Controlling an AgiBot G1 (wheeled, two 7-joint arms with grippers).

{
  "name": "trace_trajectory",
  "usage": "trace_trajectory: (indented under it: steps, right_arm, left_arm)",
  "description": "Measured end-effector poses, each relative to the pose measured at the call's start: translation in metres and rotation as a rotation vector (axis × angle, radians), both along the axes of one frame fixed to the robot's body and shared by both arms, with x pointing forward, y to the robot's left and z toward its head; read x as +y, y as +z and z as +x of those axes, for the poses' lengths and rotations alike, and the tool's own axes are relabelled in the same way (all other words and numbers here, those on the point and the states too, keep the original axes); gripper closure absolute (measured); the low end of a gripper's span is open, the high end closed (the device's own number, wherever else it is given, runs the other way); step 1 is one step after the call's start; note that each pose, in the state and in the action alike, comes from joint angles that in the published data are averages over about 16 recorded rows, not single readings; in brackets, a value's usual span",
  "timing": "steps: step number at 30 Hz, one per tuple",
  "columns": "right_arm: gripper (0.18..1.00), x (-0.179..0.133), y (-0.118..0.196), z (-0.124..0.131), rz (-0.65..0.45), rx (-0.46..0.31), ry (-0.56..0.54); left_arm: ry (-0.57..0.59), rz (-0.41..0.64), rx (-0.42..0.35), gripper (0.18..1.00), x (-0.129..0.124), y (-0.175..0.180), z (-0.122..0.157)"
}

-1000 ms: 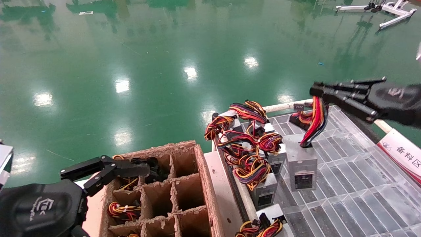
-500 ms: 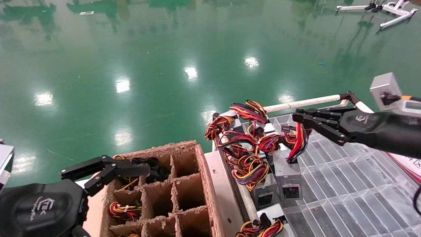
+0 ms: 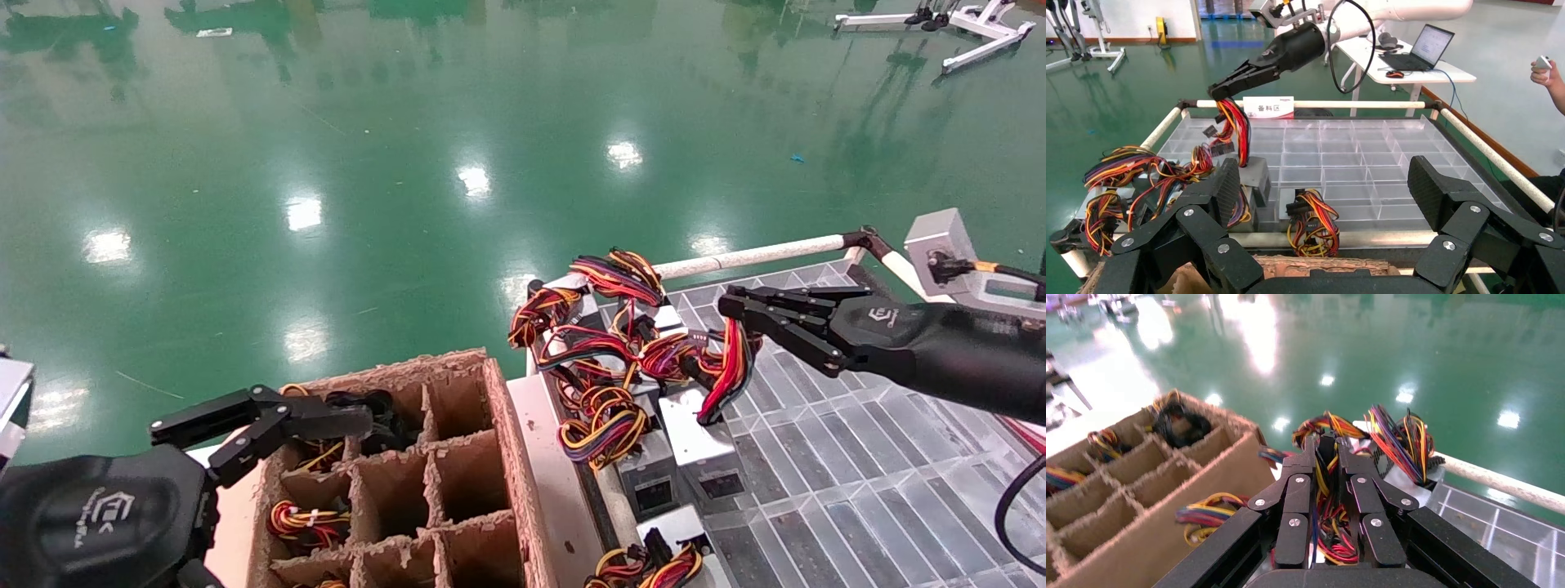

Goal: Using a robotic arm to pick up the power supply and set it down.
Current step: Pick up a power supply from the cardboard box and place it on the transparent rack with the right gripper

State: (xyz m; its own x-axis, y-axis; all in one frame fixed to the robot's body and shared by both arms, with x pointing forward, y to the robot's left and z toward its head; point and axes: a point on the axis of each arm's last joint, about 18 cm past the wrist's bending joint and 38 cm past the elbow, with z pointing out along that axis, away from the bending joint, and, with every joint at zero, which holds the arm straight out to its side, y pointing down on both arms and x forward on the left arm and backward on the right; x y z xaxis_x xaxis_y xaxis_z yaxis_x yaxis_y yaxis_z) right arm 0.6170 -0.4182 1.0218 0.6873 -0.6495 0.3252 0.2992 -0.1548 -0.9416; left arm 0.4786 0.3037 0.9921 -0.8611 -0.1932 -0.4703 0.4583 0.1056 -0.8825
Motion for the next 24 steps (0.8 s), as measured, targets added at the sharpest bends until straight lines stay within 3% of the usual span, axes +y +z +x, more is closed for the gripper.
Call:
trace_trajectory:
  steps: [12,24]
  right_arm:
    - [0.94,0.001,-0.025,0.001,0.127,0.014,0.031]
    - [0.94,-0.02,-0.064,-0.011,0.231,0.039,0.004]
  left_arm:
    - [0.0,0.0,0.0,0.184,0.0,0.0,0.0]
    - [0.0,0.0,0.0,0.184,0.0,0.0,0.0]
